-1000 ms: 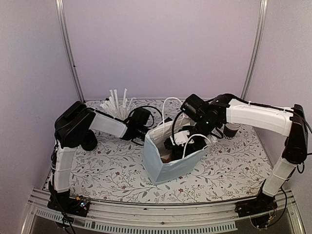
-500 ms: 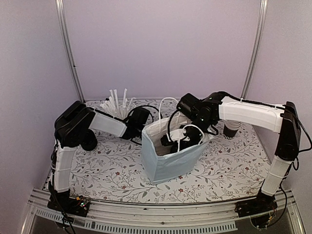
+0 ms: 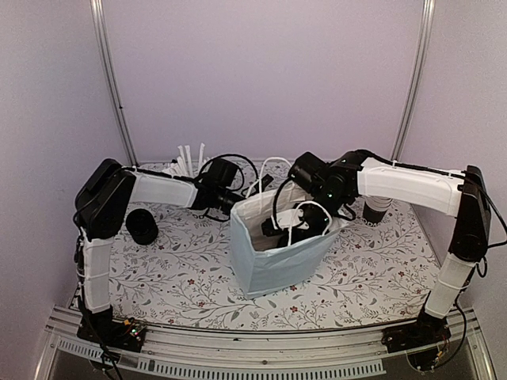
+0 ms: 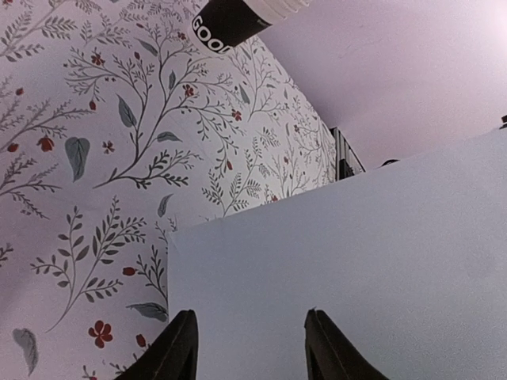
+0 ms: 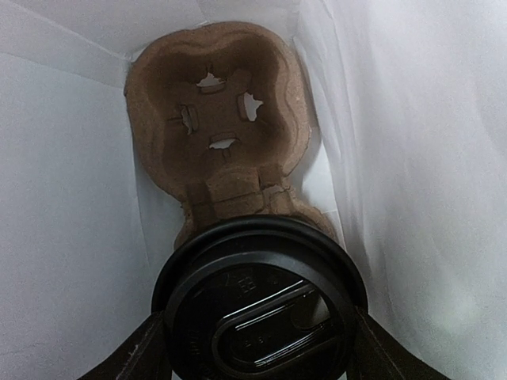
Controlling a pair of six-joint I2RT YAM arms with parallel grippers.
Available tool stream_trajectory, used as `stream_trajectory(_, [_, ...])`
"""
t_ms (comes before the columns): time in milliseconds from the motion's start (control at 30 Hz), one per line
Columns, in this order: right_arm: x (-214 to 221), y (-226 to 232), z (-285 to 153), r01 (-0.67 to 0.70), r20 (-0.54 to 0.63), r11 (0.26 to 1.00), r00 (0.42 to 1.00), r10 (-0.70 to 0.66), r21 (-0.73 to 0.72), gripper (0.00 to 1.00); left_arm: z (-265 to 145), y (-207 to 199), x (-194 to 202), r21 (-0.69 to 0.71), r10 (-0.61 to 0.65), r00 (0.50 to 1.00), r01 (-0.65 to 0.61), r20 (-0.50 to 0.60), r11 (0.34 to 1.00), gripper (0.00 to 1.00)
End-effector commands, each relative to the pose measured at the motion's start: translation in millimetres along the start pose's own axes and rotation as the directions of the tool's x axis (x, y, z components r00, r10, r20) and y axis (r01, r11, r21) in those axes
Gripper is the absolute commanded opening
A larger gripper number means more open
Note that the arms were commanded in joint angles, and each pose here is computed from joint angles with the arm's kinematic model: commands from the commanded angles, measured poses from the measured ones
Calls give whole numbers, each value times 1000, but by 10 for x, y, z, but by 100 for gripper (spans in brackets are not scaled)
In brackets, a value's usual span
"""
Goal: Pack the takeout coffee
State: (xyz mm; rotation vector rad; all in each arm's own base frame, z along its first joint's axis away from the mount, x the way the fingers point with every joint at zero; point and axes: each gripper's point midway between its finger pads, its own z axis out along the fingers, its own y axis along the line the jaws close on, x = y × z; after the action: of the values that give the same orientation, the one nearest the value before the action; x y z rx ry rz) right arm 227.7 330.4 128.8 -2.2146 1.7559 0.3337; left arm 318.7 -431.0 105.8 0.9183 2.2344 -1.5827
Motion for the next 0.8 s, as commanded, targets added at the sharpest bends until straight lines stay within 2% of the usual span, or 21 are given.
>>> stream_trajectory(0, [174, 205, 55, -48, -69, 997, 997, 43, -63, 57, -300, -120, -265, -74, 77, 996, -74, 38, 994, 49])
stream_trajectory(333, [-117, 62, -391, -61, 27, 998, 998, 60, 19, 78, -718, -317, -612, -188, 160, 984, -143, 78, 972, 51])
stream_trajectory(500, [-175, 27, -486, -58, 49, 997, 997, 56, 45, 99, -851, -465, -712, -212, 187, 978, -163, 95, 964, 51])
stream_trajectory(767, [-351, -25, -758, -46, 105, 996, 994, 38, 72, 99, -1078, -754, -815, -254, 238, 964, -202, 119, 946, 52])
